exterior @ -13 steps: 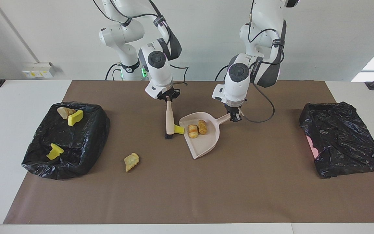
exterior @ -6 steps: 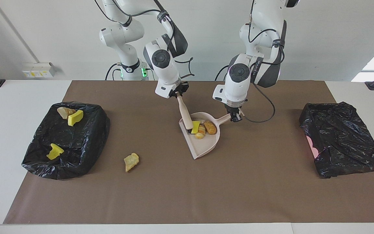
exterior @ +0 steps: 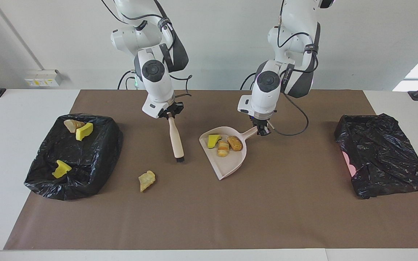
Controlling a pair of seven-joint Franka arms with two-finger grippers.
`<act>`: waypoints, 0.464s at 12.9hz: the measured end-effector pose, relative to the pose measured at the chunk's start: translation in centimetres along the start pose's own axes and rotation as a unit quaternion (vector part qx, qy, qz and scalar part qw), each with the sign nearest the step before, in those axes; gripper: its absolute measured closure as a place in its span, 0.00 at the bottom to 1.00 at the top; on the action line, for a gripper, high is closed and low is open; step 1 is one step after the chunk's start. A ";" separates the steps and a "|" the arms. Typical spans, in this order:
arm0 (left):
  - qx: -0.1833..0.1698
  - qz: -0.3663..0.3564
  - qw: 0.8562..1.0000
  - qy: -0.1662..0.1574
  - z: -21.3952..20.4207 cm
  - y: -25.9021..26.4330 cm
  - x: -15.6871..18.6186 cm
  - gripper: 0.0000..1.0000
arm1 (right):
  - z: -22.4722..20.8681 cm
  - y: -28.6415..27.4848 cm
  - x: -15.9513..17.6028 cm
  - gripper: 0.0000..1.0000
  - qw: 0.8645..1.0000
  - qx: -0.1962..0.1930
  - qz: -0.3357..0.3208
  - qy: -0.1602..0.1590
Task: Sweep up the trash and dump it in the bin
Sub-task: 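Move the brush with the right gripper beyond the far bread piece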
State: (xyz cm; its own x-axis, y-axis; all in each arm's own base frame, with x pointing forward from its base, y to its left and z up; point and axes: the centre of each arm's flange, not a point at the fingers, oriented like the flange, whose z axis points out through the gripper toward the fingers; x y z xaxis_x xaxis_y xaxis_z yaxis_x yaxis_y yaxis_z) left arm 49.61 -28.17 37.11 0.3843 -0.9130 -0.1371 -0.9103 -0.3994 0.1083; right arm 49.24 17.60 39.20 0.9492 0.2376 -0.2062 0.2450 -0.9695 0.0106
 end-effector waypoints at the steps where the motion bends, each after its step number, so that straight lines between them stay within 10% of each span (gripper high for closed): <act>1: -0.003 -0.014 1.000 0.004 0.0 0.0 0.0 0.68 | -1.0 1.4 0.6 0.74 0.999 -0.035 -0.005 0.013; 6: 0.006 -0.056 0.998 0.022 -0.2 -0.2 0.4 0.68 | -3.0 9.8 4.5 0.74 0.988 -0.143 0.008 0.061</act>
State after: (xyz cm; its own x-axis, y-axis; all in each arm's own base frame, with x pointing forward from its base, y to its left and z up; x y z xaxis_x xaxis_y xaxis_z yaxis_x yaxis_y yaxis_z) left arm 49.95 -28.50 37.28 0.4898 -0.8655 -0.1050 -0.8629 -0.4985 0.0830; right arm 56.51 9.31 41.35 0.9659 0.2449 -0.0846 0.2590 -0.9208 0.2918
